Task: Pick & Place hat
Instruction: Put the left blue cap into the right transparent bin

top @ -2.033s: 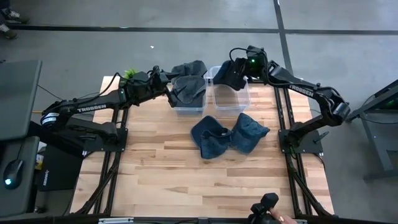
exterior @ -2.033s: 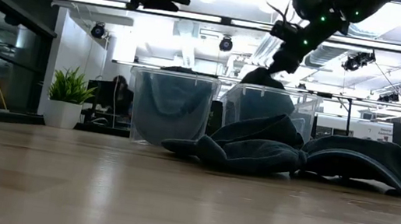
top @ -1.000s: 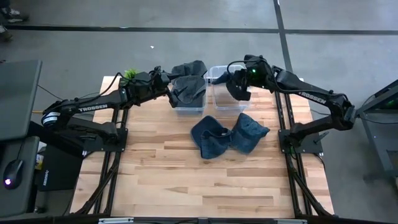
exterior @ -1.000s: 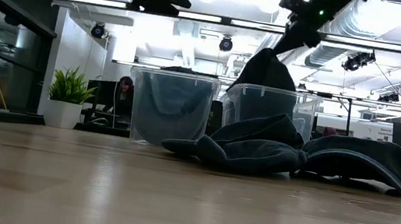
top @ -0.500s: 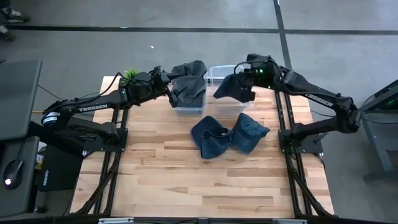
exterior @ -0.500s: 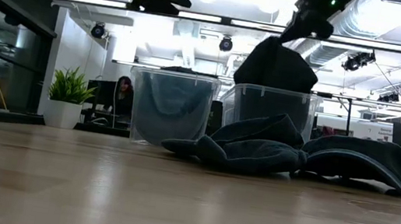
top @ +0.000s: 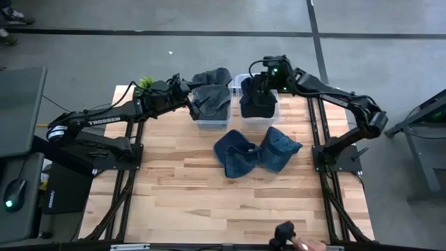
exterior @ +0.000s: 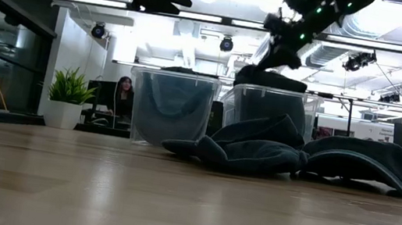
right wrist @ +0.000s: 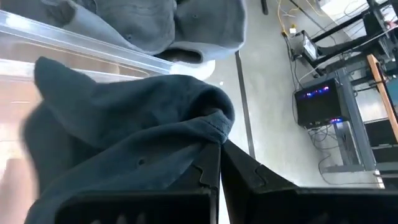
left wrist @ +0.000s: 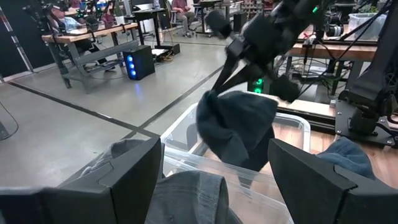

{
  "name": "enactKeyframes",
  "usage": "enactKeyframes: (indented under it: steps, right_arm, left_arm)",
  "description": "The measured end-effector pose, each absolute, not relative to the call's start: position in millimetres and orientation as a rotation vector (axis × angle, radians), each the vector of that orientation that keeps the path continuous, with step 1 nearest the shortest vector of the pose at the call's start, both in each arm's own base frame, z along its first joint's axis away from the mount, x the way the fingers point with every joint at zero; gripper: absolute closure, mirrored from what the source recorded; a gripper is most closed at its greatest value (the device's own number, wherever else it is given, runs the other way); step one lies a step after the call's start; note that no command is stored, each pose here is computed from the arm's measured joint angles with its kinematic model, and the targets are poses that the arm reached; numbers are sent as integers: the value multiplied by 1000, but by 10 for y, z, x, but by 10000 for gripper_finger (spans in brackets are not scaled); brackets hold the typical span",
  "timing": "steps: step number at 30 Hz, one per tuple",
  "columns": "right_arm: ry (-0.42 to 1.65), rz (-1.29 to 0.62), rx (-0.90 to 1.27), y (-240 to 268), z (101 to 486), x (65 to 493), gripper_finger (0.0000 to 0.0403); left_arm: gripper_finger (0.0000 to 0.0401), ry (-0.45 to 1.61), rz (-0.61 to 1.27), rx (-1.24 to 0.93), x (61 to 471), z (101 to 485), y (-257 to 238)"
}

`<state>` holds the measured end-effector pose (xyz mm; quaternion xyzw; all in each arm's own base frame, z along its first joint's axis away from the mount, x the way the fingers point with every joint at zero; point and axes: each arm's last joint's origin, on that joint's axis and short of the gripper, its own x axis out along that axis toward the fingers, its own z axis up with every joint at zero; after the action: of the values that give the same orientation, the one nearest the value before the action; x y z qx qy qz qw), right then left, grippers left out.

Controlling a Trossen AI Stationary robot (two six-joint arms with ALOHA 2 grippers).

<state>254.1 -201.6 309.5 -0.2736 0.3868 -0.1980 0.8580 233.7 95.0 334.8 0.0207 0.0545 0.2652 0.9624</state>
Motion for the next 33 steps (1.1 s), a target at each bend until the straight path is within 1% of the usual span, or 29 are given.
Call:
enactKeyframes:
  steps: [4,9,15,18,24,33]
  right_arm:
    - [842,-418,-583,-2180,2922,2615,403]
    - [876,-501,-590,-2374,2777,2650,403]
    - [817,-564,-622,-2488,2823,2631,403]
    - [792,-554,-610,-2521,2832,2608,403]
    - [810,-556,-596,-2595,2753,2598,403]
    - [779,-615,-616,-2658,2778,2597,403]
  left_arm:
    - [107,111,537,44,2337,3348,950]
    - [107,112,537,44,2337,3347,950]
    - [107,122,536,43,2336,3337,950]
    - [107,122,536,43,2336,3337,950]
    - [107,120,536,36,2336,3337,950]
    - [107,119,535,32,2336,3338,950]
